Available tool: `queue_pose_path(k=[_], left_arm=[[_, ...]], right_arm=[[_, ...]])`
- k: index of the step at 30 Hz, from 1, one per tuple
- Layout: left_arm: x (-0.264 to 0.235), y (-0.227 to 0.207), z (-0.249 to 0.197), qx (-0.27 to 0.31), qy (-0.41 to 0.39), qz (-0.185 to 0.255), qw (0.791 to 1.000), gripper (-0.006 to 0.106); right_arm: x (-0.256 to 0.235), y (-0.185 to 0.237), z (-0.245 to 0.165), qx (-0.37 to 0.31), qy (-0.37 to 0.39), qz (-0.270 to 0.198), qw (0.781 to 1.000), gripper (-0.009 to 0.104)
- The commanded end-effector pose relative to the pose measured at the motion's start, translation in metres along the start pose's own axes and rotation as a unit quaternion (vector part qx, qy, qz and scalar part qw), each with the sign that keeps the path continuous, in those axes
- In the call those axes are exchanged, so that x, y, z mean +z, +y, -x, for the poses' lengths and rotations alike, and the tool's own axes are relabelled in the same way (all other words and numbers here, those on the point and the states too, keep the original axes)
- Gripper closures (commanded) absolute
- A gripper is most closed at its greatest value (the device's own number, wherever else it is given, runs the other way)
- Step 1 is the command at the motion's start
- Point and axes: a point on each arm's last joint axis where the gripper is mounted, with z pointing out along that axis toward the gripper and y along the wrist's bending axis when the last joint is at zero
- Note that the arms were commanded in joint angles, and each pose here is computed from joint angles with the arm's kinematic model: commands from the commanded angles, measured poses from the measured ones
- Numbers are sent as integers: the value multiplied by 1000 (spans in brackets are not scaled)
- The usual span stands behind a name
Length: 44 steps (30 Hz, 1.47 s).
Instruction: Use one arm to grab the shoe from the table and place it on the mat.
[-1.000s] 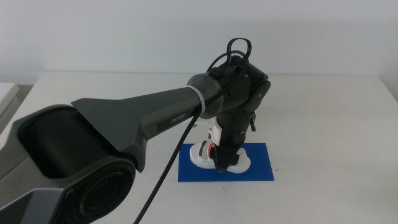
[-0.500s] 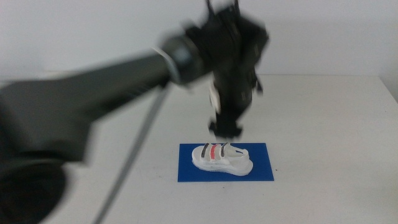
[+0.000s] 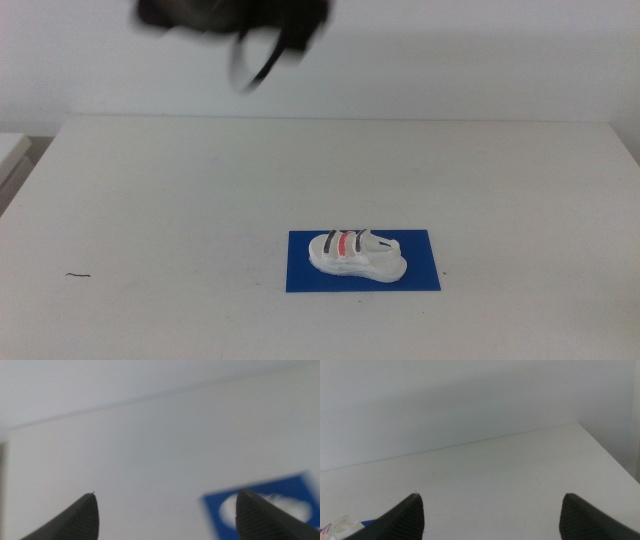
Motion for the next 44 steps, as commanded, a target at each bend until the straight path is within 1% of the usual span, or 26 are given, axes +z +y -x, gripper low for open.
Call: queue_pose_path(k=[1, 2, 3, 5, 8, 10, 12, 14, 17, 18, 20, 22, 24, 28, 30, 32, 33, 34, 36, 37, 39, 44], left_arm=[[-8, 23, -29, 24, 8, 41, 999, 7], [-13, 32, -43, 20, 12, 49, 999, 7], [-19, 43, -59, 17, 0, 45, 999, 7], [-33, 58, -86, 10, -55, 9, 998, 7], [-55, 82, -132, -14, -135, -54, 989, 7], [-56, 95, -161, -39, -175, -72, 981, 7], [-57, 102, -185, -43, -207, -97, 973, 7], [-54, 105, -208, -33, -227, -119, 966, 7], [-49, 105, -239, 20, -274, -145, 950, 7], [-46, 104, -245, 40, -302, -146, 941, 7], [-41, 104, -256, 52, -355, -128, 925, 7], [-33, 107, -265, 37, -381, -100, 918, 7], [-23, 111, -274, 5, -401, -70, 914, 7], [-2, 119, -298, -61, -401, -17, 914, 7], [3, 121, -310, -77, -397, 2, 915, 7], [2, 122, -317, -83, -413, 17, 907, 7], [-1, 122, -317, -84, -423, 22, 902, 7], [-2, 122, -319, -85, -423, 25, 902, 7], [3, 121, -325, -86, -387, 23, 918, 7], [4, 121, -327, -91, -375, 20, 922, 7], [5, 121, -328, -88, -368, 21, 925, 7], [5, 121, -328, -84, -369, 23, 925, 7]], right_arm=[[0, 0, 0, -4, -5, 1, 1000, 16], [0, 0, 0, -4, -5, 1, 1000, 16], [0, 0, 0, -4, -5, 1, 1000, 16], [0, 0, 0, -4, -5, 1, 1000, 16], [0, 0, 0, -4, -5, 1, 1000, 16], [0, 0, 0, -4, -5, 1, 1000, 16], [0, 0, 0, -4, -5, 1, 1000, 16], [0, 0, 0, -4, -6, 1, 1000, 16], [0, 0, 0, -4, -6, 1, 1000, 16], [0, 0, 0, -4, -6, 1, 1000, 16], [0, 0, 0, -4, -6, 1, 1000, 16], [0, 0, 0, -4, -6, 1, 1000, 16], [0, 0, 0, -4, -5, 1, 1000, 16], [0, 0, 0, -4, -5, 1, 1000, 16], [0, 0, 0, -4, -5, 1, 1000, 16], [0, 0, 0, -4, -5, 1, 1000, 16], [0, 0, 0, -4, -5, 1, 1000, 16], [0, 0, 0, -4, -5, 1, 1000, 16], [0, 0, 0, -4, -5, 1, 1000, 16], [0, 0, 0, -4, -5, 1, 1000, 16], [0, 0, 0, -4, -5, 1, 1000, 16], [0, 0, 0, -4, -5, 1, 1000, 16]])
